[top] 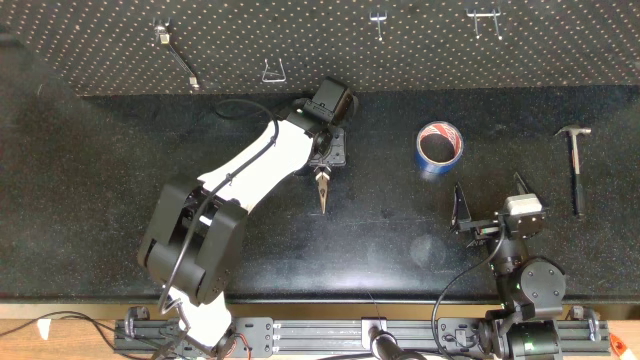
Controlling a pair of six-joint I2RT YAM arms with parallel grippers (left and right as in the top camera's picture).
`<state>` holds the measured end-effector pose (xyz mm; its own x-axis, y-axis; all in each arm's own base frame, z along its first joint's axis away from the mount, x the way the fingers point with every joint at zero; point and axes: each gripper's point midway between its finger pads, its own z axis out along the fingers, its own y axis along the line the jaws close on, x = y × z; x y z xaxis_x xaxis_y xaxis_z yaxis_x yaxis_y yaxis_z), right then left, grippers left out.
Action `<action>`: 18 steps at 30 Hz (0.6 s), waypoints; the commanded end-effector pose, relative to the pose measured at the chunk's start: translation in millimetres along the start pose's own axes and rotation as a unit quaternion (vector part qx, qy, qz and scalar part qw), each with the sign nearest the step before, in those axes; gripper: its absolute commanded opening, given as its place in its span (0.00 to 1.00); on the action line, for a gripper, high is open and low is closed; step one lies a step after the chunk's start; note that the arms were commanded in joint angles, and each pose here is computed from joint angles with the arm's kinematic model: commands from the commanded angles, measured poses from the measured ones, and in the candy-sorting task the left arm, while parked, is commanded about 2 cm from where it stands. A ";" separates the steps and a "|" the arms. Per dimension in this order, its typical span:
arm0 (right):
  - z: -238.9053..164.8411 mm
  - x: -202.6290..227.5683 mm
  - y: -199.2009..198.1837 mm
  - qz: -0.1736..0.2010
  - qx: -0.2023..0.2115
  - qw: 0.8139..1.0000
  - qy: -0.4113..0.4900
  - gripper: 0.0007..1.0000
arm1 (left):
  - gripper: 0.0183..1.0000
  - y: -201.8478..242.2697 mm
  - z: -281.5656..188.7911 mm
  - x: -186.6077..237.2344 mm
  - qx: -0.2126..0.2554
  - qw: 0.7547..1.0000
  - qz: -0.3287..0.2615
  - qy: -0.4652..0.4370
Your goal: Place Tools Onto Pegboard
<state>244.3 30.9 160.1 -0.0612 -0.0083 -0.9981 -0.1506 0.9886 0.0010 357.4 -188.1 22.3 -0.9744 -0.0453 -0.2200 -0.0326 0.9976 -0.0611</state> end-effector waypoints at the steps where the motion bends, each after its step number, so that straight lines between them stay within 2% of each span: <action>1: -0.2 1.3 2.2 -0.009 -0.005 1.000 0.001 1.00 | 0.56 -3.7 4.8 -8.9 0.008 1.000 -0.005 -0.007; 8: -0.2 1.3 2.1 -0.009 -0.005 1.000 0.001 1.00 | 0.46 -8.6 4.5 -6.0 0.022 1.000 -0.005 0.001; 10: -0.2 1.4 2.1 -0.009 -0.005 1.000 0.001 1.00 | 0.40 -8.6 4.5 -6.0 0.022 1.000 -0.005 0.001; 11: -0.2 1.3 2.1 -0.009 -0.005 1.000 0.001 1.00 | 0.31 -8.7 4.2 -6.1 0.022 1.000 -0.005 0.000; 13: -0.2 1.3 2.1 -0.009 -0.005 1.000 0.001 1.00 | 0.01 -7.4 -6.2 -9.3 0.021 1.000 -0.004 -0.010; 18: -0.2 1.3 2.2 -0.009 -0.005 1.000 0.001 1.00 | 0.01 18.2 -73.4 -8.2 -0.014 0.999 -0.006 -0.049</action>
<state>244.3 30.9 160.1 -0.0612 -0.0083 -0.9981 -0.1506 0.9886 0.0010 348.2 -182.3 37.8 -0.9769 -0.0454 -0.2087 -0.0345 0.9979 -0.0553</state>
